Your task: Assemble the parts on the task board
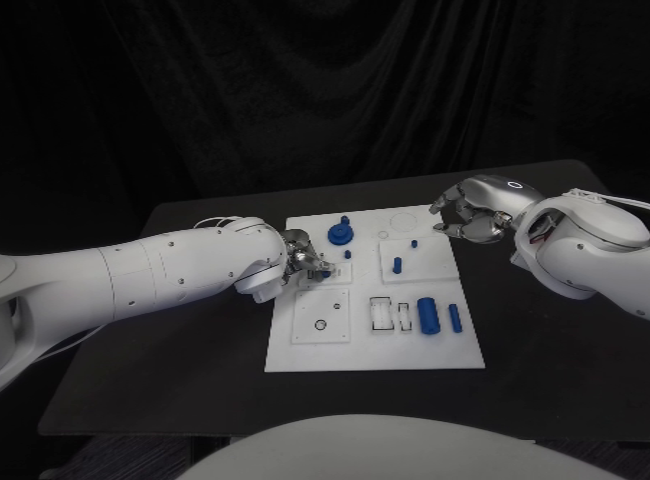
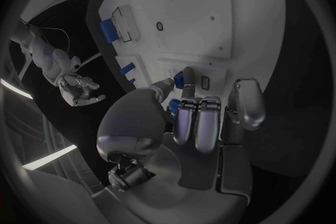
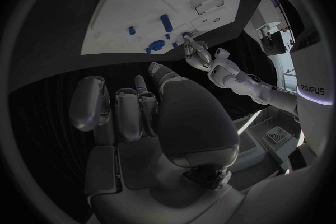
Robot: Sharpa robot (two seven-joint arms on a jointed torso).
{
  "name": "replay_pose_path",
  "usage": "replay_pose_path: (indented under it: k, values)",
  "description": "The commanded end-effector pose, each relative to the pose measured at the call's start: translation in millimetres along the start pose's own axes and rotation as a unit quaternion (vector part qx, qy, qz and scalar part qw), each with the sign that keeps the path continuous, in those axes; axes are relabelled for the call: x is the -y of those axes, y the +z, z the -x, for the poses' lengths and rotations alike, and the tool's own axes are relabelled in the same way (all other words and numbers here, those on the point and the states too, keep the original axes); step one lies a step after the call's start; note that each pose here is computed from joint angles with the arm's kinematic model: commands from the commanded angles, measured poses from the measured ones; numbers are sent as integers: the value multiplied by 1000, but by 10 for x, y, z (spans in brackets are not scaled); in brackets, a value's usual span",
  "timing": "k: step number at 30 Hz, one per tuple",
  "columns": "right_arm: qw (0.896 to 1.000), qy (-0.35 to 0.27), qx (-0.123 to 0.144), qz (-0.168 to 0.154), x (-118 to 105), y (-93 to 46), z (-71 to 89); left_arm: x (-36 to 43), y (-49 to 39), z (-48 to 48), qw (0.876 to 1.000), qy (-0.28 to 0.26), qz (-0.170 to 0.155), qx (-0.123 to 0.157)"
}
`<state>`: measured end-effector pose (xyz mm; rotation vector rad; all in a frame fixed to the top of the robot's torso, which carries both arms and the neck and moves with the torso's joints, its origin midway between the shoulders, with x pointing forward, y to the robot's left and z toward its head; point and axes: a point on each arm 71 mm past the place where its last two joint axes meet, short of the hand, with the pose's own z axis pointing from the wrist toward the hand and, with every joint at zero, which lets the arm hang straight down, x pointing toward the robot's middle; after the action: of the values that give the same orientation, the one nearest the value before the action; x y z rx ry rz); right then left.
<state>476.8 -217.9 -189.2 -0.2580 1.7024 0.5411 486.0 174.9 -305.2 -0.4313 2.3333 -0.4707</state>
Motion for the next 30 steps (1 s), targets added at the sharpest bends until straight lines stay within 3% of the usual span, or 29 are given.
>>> replay_pose_path:
  k: [1,10,22,30]
  values:
    - [1000,-1,-6,-8,10,-5,-19,-73,24,-133,999,8,24,-29]
    - [1000,-1,-10,-8,6,-3,-27,-87,24,-141,999,10,27,-33]
    - [1000,-1,-13,-8,5,-5,-36,-55,18,-119,1000,1,-5,-18]
    - [1000,-1,-11,-9,21,-23,-31,-26,-51,-52,998,-7,-59,34]
